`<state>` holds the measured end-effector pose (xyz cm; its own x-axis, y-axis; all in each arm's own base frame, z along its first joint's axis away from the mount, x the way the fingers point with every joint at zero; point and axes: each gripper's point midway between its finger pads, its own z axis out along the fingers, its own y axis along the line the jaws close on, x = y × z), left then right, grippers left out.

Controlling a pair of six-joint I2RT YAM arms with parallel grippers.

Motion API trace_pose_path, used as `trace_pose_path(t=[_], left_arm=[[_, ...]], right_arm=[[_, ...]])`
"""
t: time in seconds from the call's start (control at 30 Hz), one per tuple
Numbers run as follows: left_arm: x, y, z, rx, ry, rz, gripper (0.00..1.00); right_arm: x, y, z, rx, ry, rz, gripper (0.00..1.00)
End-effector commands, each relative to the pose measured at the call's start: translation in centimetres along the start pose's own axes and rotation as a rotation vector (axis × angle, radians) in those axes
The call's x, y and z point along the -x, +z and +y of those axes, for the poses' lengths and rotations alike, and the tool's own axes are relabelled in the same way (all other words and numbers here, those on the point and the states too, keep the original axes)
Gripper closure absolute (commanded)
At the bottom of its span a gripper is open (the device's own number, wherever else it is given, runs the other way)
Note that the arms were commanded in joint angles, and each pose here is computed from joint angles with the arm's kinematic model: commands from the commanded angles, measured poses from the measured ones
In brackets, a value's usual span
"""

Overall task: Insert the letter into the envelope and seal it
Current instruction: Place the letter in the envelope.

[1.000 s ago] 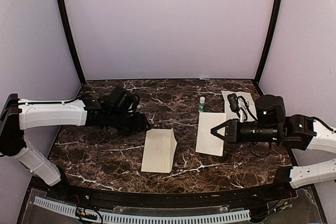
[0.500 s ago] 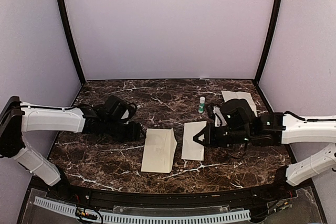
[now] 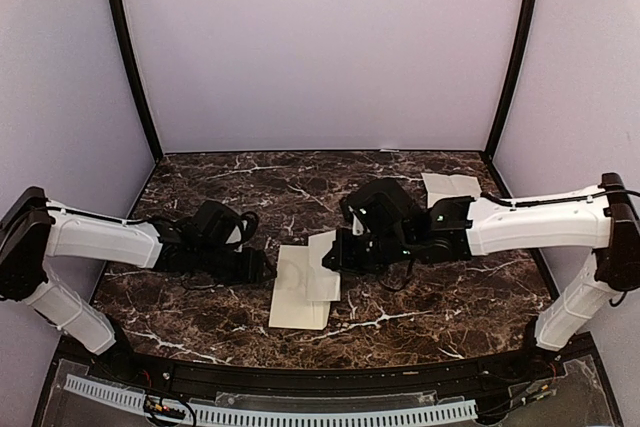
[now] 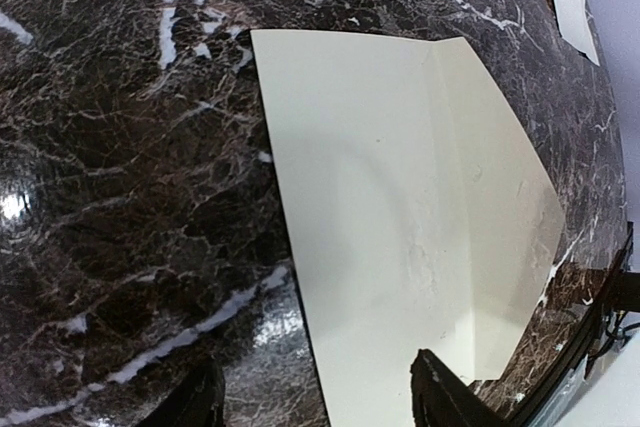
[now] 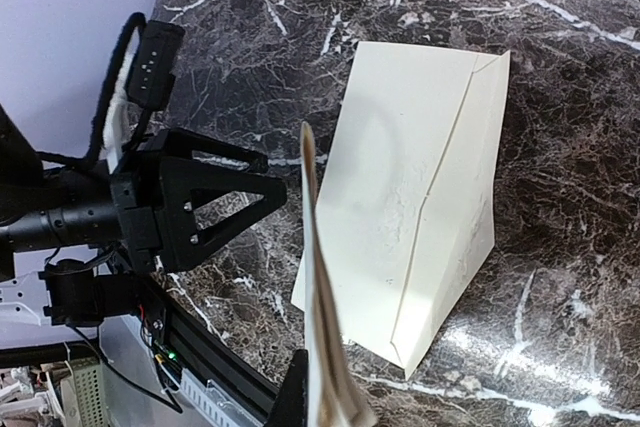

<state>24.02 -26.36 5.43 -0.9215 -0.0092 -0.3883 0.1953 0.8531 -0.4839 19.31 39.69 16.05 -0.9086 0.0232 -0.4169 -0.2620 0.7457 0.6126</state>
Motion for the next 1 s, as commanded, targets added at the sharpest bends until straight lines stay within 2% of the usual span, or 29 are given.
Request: trace_pose_path(t=[0.0, 0.17, 0.47, 0.97], left_arm=[[0.3, 0.8, -1.6, -0.096, -0.006, 0.000, 0.40], [-0.4, 1.4, -1.2, -0.089, -0.009, 0.026, 0.45], [-1.4, 1.7, -0.8, -0.093, -0.011, 0.065, 0.47], [-3.1, 2.3, 0.3, -0.067, -0.024, 0.121, 0.55]], right_arm=[[0.4, 1.1, -0.7, -0.008, 0.028, 0.036, 1.00], [0.4, 2.0, -3.0, -0.030, 0.049, 0.075, 1.00], [-0.7, 3.6, -5.8, -0.029, 0.051, 0.147, 1.00], [-1.3, 5.2, -9.1, -0.082, 0.091, 0.156, 1.00]])
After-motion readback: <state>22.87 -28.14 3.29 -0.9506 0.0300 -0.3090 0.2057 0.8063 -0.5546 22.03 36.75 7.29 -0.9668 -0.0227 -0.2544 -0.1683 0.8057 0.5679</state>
